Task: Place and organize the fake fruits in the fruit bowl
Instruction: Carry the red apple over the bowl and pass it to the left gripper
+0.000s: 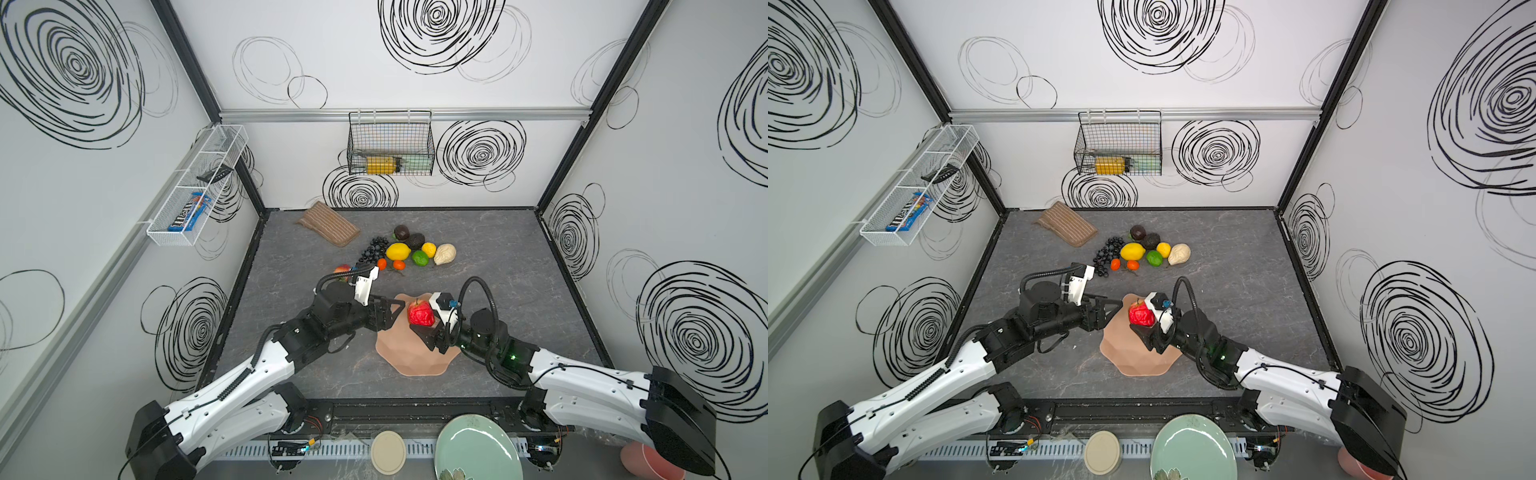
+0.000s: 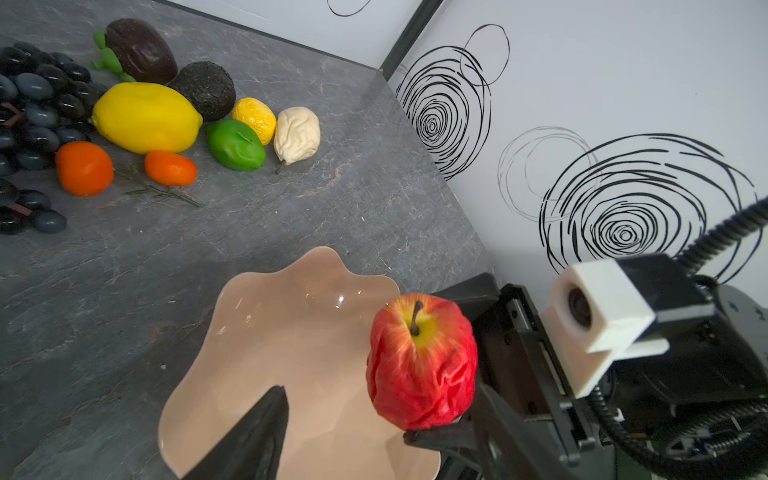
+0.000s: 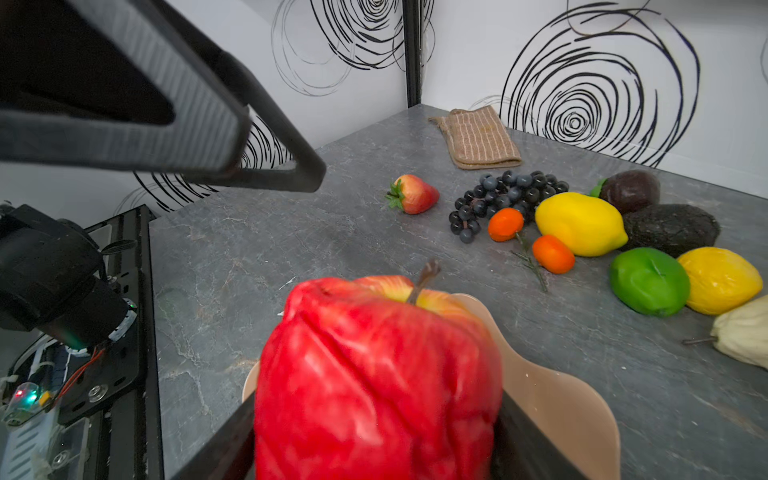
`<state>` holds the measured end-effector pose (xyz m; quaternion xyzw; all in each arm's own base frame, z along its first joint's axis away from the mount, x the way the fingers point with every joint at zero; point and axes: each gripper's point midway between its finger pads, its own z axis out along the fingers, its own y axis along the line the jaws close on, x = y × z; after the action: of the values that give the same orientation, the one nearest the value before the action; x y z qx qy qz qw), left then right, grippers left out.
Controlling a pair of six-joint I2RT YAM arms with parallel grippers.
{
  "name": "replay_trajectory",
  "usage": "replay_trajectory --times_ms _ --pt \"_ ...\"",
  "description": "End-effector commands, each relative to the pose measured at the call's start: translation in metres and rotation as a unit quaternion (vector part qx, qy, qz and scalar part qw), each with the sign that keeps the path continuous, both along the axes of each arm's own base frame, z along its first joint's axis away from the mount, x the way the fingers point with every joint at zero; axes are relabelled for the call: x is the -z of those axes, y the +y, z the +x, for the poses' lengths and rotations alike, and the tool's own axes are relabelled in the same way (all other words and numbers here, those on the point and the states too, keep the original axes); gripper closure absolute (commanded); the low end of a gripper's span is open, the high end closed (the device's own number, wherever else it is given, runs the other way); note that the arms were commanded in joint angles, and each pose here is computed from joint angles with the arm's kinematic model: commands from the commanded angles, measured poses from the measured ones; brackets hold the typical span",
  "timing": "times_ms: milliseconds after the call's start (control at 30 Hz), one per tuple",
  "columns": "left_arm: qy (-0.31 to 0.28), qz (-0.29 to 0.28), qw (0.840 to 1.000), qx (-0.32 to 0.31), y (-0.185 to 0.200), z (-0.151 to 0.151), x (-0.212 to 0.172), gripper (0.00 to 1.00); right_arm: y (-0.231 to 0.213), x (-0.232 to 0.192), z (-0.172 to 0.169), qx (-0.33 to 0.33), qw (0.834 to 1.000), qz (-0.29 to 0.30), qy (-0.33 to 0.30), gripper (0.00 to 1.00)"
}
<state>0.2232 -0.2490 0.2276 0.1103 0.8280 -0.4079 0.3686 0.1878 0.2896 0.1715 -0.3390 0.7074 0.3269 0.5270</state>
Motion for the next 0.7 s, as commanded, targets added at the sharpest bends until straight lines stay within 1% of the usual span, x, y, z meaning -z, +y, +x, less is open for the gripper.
replay_trajectory --times_ms 0,133,300,500,667 --pt "-0.004 -0.014 0.999 0.039 -0.011 -0.009 -0.016 0.30 0.003 -0.023 -0.005 0.001 0.996 0.024 -0.081 0.30" --pt "0.001 -0.011 0.998 0.061 -0.020 -0.017 -0.018 0.37 0.008 -0.020 -0.014 -0.005 0.994 0.014 -0.108 0.31" --pt "0.013 0.006 0.997 0.079 -0.030 -0.021 -0.010 0.46 0.013 -0.017 -0.017 -0.002 0.992 -0.001 -0.124 0.31" --pt "0.020 0.026 0.996 0.082 -0.035 -0.022 -0.003 0.58 0.016 -0.016 -0.020 -0.004 0.992 -0.008 -0.129 0.30" --pt "0.020 0.032 0.996 0.082 -0.036 -0.022 0.000 0.63 0.017 -0.014 -0.021 -0.004 0.991 -0.014 -0.131 0.31"
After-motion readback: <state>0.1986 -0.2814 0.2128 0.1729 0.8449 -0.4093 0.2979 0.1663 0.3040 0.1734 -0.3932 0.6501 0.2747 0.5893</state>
